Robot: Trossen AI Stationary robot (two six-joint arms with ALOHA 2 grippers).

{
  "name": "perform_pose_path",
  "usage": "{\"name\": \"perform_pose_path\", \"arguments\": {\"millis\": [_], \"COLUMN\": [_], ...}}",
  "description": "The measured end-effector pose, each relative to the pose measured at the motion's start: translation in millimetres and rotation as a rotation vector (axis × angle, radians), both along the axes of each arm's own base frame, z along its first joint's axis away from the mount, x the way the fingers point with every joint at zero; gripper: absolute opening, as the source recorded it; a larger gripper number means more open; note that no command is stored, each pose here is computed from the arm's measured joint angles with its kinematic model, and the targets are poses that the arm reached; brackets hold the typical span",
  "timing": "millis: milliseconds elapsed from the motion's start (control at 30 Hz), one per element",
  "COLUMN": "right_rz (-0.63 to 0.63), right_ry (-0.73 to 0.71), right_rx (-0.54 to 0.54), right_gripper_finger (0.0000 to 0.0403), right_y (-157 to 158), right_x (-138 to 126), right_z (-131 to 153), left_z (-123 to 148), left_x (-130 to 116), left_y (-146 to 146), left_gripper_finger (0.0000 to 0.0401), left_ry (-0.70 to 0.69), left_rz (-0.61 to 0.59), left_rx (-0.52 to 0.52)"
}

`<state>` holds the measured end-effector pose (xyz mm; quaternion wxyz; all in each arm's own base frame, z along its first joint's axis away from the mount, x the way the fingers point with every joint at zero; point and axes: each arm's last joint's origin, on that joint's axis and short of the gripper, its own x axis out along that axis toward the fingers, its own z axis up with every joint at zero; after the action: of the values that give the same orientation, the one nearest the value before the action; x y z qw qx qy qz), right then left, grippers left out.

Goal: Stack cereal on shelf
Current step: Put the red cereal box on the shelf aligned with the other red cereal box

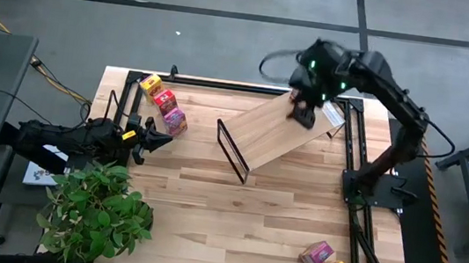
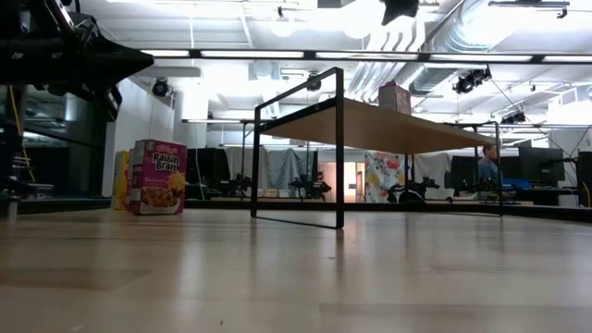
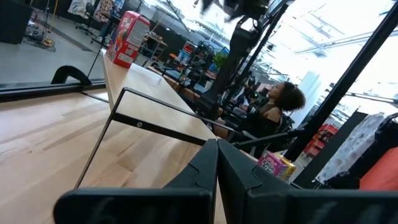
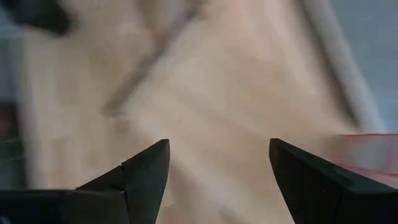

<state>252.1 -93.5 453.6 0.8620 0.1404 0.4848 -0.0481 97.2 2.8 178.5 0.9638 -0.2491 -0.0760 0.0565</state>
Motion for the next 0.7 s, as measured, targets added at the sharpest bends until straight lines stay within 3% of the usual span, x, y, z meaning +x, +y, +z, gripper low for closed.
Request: {"name": "perform_pose_path", "arguments": {"millis": [200, 367, 533, 700], "right_rz": [0.098, 0.05, -0.005, -0.004], "right_ry": [0.138, 0.218, 0.082, -0.197], "right_rx": [0.051, 0.004, 0.029, 0.008], "right_gripper_finger": [0.0268, 0.0268, 0.0268, 0.0268], "right_y": [65, 111, 137, 153], "right_x": [-6, -32, -63, -78], "right_z": [-28, -69, -117, -167], "left_z": [0, 0, 0, 0], "left_x": [0, 0, 0, 0], "left_y": [0, 0, 0, 0], "left_gripper_finger": [0.0001, 0.0001, 0.0001, 0.0001], "left_ry": [0.0, 0.0, 0.0, 0.0], "left_rz": [0.0, 0.0, 0.0, 0.0], "left_rx": [0.0, 0.0, 0.0, 0.0]}}
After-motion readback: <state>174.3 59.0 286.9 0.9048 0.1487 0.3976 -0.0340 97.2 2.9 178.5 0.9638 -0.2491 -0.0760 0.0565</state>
